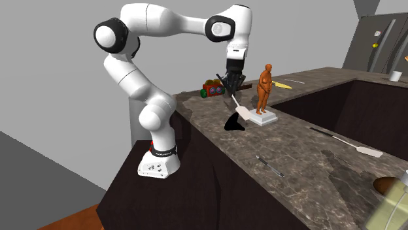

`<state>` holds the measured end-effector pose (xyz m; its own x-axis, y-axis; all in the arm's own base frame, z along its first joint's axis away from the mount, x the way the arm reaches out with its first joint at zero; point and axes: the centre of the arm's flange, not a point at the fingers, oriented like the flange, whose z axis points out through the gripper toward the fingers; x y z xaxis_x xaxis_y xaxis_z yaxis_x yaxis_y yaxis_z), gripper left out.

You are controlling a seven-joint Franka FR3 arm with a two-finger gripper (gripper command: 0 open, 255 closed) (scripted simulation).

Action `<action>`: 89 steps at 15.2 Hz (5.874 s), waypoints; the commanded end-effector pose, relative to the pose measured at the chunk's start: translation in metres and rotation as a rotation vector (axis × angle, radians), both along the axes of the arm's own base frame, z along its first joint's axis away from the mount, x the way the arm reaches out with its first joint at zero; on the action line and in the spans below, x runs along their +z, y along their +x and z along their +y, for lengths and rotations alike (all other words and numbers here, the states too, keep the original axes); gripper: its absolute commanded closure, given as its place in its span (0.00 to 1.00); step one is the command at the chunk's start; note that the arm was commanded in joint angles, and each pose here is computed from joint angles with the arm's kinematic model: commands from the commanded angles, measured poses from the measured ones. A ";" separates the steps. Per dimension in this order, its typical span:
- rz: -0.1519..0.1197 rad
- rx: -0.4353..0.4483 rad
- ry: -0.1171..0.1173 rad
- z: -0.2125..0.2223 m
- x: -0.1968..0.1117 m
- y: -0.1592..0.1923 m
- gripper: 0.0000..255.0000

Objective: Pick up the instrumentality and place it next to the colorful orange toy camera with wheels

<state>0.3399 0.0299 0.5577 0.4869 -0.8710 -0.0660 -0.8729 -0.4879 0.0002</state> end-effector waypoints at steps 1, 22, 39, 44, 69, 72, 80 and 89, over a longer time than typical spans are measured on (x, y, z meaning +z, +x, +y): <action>0.000 -0.001 0.000 0.023 0.000 -0.007 1.00; 0.000 -0.001 0.000 0.293 0.000 -0.073 1.00; 0.000 -0.001 0.000 0.367 -0.058 -0.091 1.00; 0.000 -0.001 0.000 0.367 -0.084 -0.091 1.00; 0.000 -0.001 0.000 0.367 -0.207 -0.091 1.00; 0.000 -0.001 0.000 0.367 -0.207 -0.091 1.00; 0.000 -0.001 0.000 0.367 -0.207 -0.091 0.00; 0.000 -0.001 0.000 0.365 -0.157 -0.089 0.00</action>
